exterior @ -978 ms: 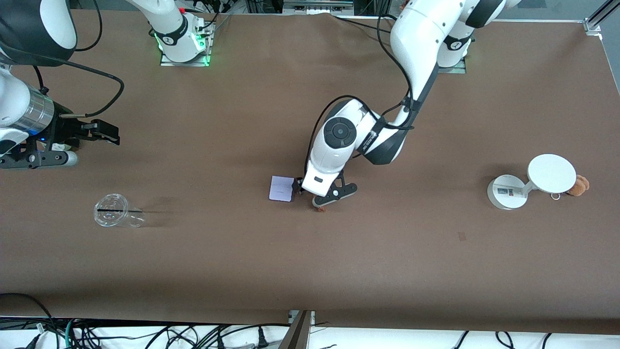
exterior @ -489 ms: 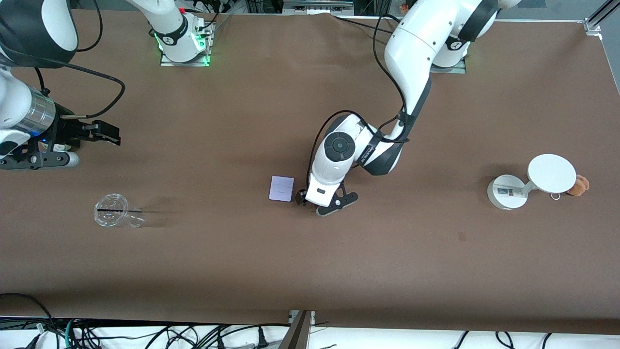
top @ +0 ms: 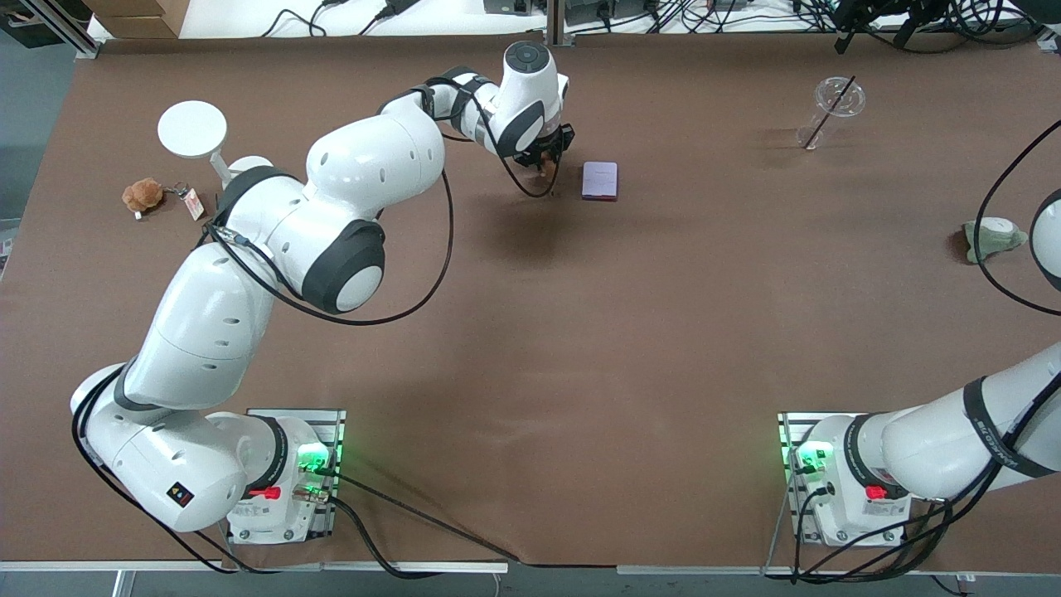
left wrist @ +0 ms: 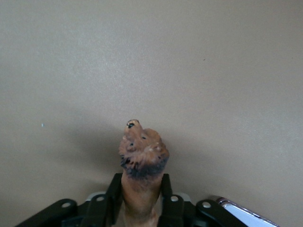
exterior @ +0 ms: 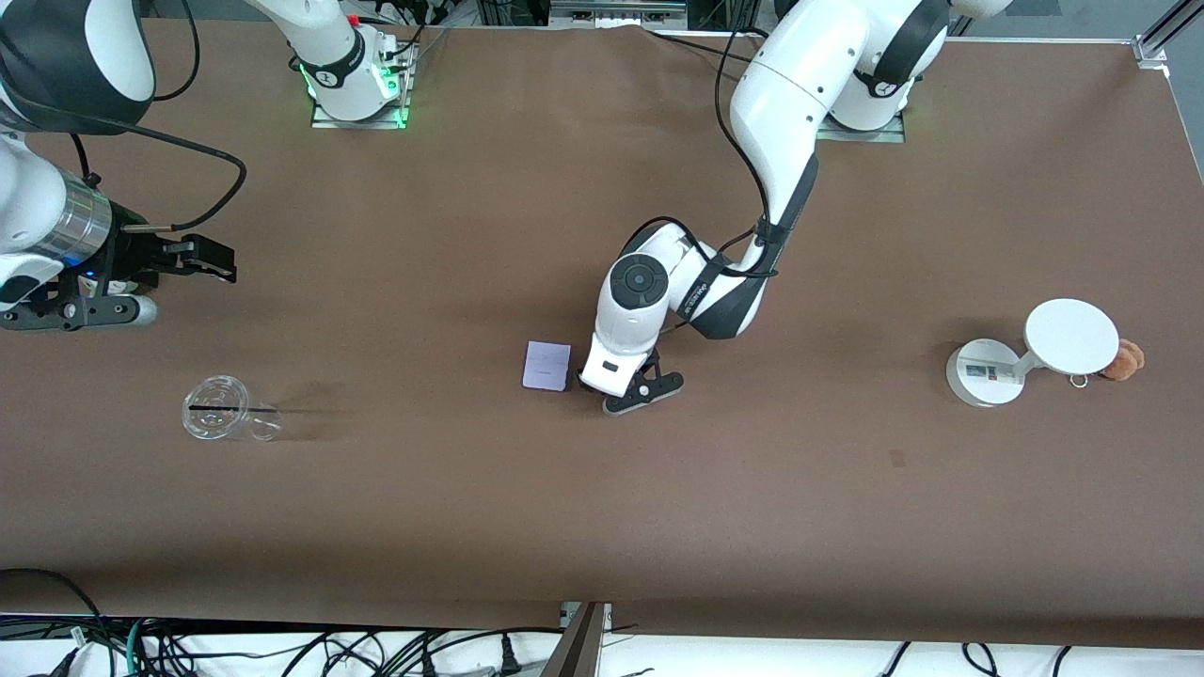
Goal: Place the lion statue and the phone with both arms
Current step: 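Lift the lion with the left gripper while the right gripper reaches the phone, then grasp the silver phone with the right gripper while the left gripper holds the lion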
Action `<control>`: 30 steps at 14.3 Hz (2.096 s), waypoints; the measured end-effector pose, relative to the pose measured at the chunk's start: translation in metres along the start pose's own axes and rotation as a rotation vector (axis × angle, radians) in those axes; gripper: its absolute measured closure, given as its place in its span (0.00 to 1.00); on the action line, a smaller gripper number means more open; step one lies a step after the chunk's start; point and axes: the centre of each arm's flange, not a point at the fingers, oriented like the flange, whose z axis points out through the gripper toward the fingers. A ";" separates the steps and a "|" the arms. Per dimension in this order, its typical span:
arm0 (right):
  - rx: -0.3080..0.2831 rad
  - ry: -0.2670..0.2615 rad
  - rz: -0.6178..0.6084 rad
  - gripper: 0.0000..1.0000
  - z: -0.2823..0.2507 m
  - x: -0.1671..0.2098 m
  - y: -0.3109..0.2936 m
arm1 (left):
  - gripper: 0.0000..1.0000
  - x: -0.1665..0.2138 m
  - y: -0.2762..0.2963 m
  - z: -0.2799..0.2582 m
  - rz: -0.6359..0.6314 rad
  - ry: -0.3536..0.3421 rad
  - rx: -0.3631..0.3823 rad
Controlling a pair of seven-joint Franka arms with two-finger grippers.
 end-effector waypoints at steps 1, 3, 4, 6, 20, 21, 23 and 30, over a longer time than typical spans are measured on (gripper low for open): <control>-0.001 -0.003 -0.002 0.00 0.002 0.001 -0.002 | 0.65 0.001 0.000 0.000 0.009 0.004 0.001; -0.003 -0.011 -0.006 0.00 0.006 0.003 -0.004 | 0.65 0.013 -0.006 -0.002 0.034 0.017 0.005; -0.003 -0.014 -0.009 0.00 0.008 0.004 -0.006 | 0.65 0.024 -0.012 -0.004 0.046 0.024 0.008; -0.006 -0.018 -0.024 0.00 0.010 0.005 -0.016 | 0.65 0.052 -0.029 -0.010 0.076 0.031 0.014; 0.058 0.092 0.177 0.00 0.177 0.074 -0.235 | 0.65 0.207 -0.331 -0.091 0.426 -0.114 0.086; 0.063 0.118 0.203 0.00 0.194 0.075 -0.257 | 0.65 0.212 -0.349 -0.088 0.438 -0.127 0.087; 0.067 0.146 0.239 0.00 0.224 0.073 -0.293 | 0.65 0.214 -0.371 -0.079 0.452 -0.137 0.086; 0.057 0.186 0.250 0.00 0.319 0.068 -0.346 | 0.65 0.206 -0.383 -0.063 0.452 -0.139 0.084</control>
